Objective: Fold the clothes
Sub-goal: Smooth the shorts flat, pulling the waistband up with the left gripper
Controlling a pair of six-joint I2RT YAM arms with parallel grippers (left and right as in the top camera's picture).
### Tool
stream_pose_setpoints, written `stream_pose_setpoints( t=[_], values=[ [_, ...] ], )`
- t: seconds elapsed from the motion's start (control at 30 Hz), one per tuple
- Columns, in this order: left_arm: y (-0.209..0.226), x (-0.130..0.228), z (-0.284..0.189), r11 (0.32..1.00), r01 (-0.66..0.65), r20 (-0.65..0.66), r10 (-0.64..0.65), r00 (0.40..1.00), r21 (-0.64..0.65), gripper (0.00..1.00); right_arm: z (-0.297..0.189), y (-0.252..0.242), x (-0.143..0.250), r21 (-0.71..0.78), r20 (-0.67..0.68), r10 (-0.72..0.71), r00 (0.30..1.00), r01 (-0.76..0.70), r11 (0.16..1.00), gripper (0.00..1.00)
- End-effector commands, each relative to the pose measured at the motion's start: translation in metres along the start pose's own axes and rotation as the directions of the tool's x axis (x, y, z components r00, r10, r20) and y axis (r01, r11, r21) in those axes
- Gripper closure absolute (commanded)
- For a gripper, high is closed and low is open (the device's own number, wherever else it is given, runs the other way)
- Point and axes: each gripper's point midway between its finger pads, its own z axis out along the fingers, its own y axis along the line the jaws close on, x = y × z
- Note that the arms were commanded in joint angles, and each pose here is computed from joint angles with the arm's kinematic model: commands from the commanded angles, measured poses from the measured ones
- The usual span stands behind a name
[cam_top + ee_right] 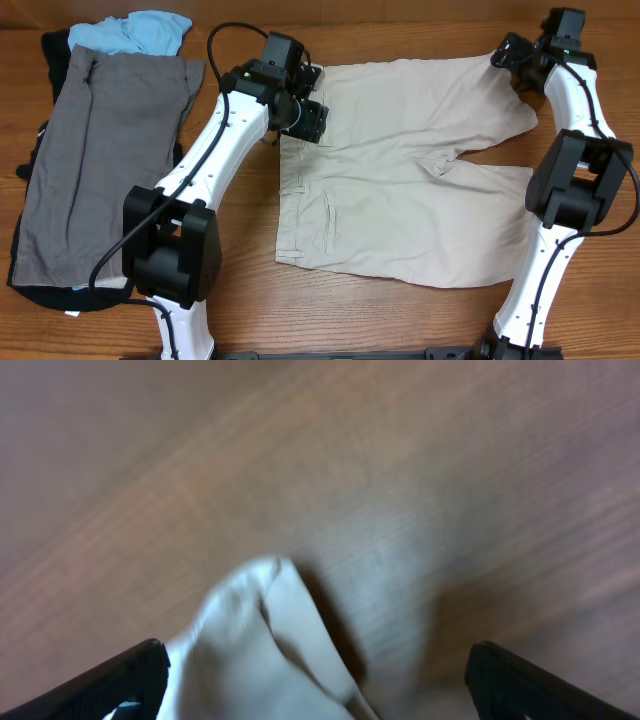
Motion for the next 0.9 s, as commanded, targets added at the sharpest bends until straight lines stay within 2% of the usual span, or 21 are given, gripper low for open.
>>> stream_pose_setpoints(
  t=[0.0, 0.23, 0.33, 0.43, 0.53, 0.57, 0.6, 0.67, 0.7, 0.77, 0.87],
  values=[
    [0.026, -0.011, 0.011, 0.991, -0.022, 0.04, 0.028, 0.999, -0.131, 0.32, -0.061, 0.016, -0.024, -0.034, 0.015, 0.007, 1.0, -0.006, 0.999, 0.0],
    [0.048, -0.043, 0.059, 0.989, -0.031, 0.153, 0.053, 0.987, -0.143, 0.36, -0.14, 0.042, 0.011, -0.145, -0.183, -0.033, 0.983, 0.006, 0.989, 0.0],
    [0.054, -0.051, 0.077, 0.991, -0.03, 0.184, 0.054, 0.981, -0.132, 0.37, -0.165, 0.043, 0.03, -0.144, -0.268, -0.022, 0.963, -0.017, 0.989, 0.0],
    [0.052, -0.063, 0.105, 0.994, -0.062, 0.245, 0.083, 0.966, -0.095, 0.43, -0.179, 0.04, 0.048, -0.117, -0.337, -0.011, 0.942, -0.03, 0.993, 0.0],
    [0.051, -0.071, 0.122, 0.994, -0.08, 0.287, 0.099, 0.953, -0.076, 0.56, -0.181, 0.037, 0.055, -0.105, -0.366, -0.004, 0.931, -0.036, 0.994, 0.0],
    [0.053, -0.072, 0.127, 0.993, -0.081, 0.298, 0.102, 0.949, -0.081, 0.66, -0.182, 0.037, 0.056, -0.103, -0.37, -0.003, 0.929, -0.038, 0.994, 0.01],
    [0.055, -0.073, 0.131, 0.993, -0.081, 0.305, 0.104, 0.947, -0.086, 0.78, -0.182, 0.037, 0.056, -0.102, -0.372, -0.003, 0.928, -0.038, 0.994, 0.04],
    [0.062, -0.072, 0.142, 0.991, -0.071, 0.307, 0.103, 0.946, -0.114, 0.95, -0.183, 0.036, 0.058, -0.099, -0.379, -0.001, 0.925, -0.04, 0.994, 0.19],
    [0.067, -0.069, 0.147, 0.989, -0.064, 0.299, 0.101, 0.949, -0.132, 0.96, -0.183, 0.036, 0.059, -0.098, -0.382, 0.0, 0.924, -0.041, 0.994, 0.29],
    [0.078, -0.061, 0.157, 0.983, -0.049, 0.274, 0.096, 0.957, -0.176, 0.96, -0.183, 0.035, 0.06, -0.094, -0.388, 0.002, 0.922, -0.042, 0.995, 0.41],
    [0.1, -0.049, 0.169, 0.962, -0.021, 0.24, 0.089, 0.967, -0.271, 0.96, -0.184, 0.033, 0.061, -0.083, -0.392, 0.004, 0.92, -0.04, 0.996, 0.45]
  ],
)
